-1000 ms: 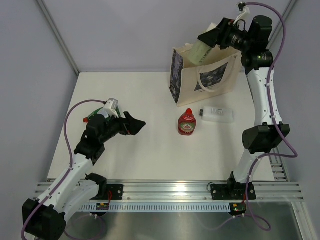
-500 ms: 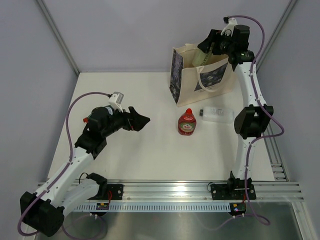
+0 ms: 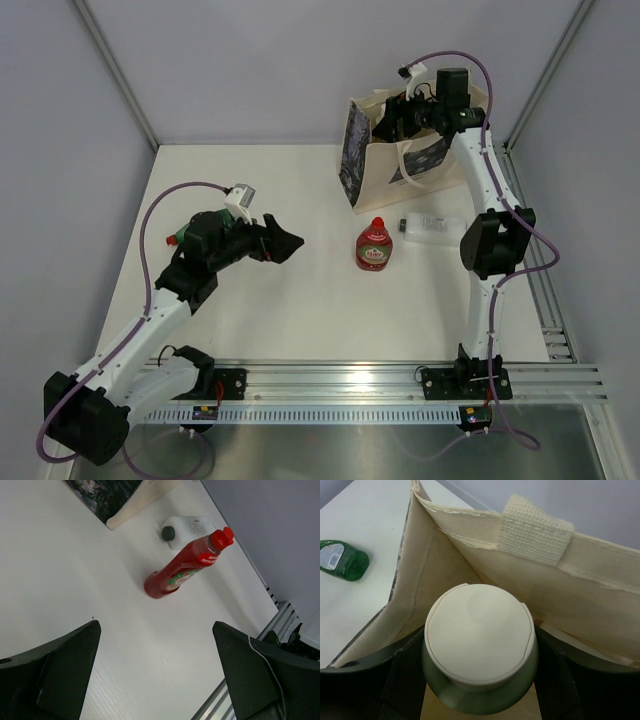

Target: Place the personal care products into the canvas bag

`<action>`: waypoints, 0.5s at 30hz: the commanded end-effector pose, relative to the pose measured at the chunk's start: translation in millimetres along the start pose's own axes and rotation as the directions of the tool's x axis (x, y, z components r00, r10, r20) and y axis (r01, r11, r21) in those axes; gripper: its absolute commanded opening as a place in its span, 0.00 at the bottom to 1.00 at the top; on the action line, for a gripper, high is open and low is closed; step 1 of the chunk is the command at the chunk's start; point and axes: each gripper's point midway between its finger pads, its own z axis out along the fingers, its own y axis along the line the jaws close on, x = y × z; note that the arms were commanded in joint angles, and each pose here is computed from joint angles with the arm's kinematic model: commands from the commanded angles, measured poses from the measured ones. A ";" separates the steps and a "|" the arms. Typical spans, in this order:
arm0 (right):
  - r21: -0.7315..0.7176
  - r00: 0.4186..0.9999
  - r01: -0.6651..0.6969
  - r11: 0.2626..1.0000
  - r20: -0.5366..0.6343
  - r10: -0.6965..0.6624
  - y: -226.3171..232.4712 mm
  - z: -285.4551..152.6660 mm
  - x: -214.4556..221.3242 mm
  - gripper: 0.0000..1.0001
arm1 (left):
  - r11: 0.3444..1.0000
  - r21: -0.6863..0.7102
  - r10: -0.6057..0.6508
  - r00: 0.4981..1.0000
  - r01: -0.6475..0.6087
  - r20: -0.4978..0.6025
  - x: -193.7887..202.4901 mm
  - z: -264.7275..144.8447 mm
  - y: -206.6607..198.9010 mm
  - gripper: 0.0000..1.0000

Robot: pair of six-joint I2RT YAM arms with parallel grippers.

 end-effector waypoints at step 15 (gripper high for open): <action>-0.034 0.981 0.183 0.983 0.066 -0.180 14.0 -5.0 -28.4 0.79 | 0.999 0.031 0.033 0.999 -0.034 0.036 0.2 3.5 -1.0 0.99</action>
